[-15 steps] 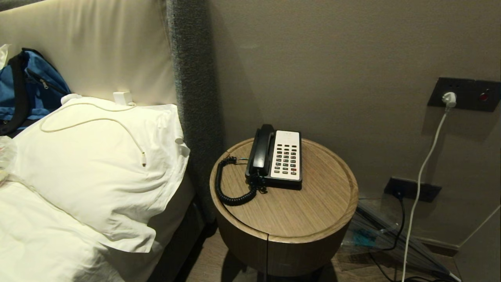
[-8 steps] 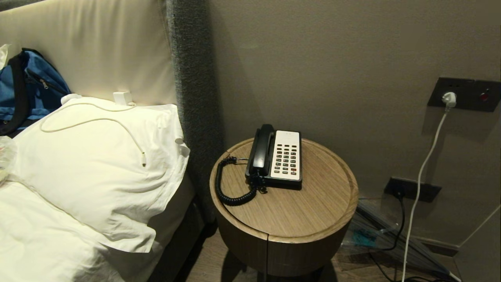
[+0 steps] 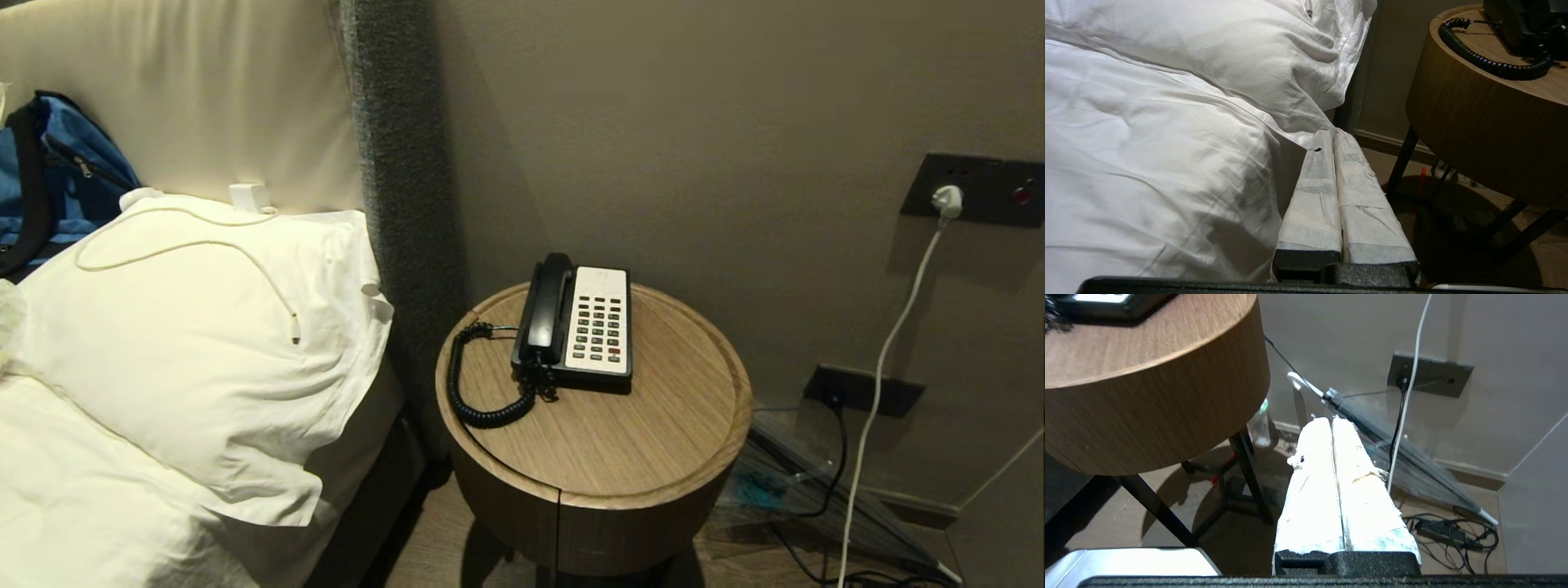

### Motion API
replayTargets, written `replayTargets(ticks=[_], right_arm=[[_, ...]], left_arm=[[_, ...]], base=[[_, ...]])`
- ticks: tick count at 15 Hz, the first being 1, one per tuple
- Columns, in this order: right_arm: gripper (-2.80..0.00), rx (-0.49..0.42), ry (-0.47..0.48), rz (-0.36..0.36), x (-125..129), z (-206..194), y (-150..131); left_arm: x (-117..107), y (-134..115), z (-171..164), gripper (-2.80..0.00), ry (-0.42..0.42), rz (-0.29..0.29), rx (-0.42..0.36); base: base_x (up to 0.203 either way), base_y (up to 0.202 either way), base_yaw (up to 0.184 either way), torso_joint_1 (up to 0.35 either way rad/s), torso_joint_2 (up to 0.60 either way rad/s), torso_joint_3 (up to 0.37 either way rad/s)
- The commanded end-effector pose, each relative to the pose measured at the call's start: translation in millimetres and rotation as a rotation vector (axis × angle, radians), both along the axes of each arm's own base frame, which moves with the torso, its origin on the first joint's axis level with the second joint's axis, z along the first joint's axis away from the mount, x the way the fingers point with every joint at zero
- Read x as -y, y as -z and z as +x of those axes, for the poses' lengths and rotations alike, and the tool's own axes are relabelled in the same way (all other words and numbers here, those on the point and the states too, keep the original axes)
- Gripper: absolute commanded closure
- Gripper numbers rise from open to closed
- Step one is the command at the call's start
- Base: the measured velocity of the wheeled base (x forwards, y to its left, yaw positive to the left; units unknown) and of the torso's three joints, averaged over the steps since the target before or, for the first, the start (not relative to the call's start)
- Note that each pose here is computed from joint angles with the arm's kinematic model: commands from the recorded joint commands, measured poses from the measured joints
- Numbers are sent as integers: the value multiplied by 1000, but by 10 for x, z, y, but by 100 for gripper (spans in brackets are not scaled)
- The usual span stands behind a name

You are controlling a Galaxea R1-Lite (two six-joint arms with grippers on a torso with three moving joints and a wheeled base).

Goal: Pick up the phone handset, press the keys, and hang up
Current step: Pick up the desk phone handset

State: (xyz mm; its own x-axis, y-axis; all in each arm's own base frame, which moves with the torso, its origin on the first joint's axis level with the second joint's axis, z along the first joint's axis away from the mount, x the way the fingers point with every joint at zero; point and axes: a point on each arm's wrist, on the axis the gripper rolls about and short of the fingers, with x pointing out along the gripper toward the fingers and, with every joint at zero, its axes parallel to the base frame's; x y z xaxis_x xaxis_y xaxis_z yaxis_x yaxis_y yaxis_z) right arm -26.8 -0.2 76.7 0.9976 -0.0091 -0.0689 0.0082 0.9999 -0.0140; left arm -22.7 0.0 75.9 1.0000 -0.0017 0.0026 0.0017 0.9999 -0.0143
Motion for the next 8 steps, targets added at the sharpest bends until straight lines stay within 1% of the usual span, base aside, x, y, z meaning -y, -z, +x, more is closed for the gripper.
replayTargets(ticks=[1, 8], right_arm=[[0, 1, 0, 0, 0, -2, 1], [0, 1, 0, 0, 0, -2, 1]], left_arm=[[0, -1, 1, 0, -2, 2, -1], [0, 1, 3, 0, 0, -6, -1]], base=[[0, 0, 0, 6, 2, -193], [0, 0, 0, 2, 2, -195]])
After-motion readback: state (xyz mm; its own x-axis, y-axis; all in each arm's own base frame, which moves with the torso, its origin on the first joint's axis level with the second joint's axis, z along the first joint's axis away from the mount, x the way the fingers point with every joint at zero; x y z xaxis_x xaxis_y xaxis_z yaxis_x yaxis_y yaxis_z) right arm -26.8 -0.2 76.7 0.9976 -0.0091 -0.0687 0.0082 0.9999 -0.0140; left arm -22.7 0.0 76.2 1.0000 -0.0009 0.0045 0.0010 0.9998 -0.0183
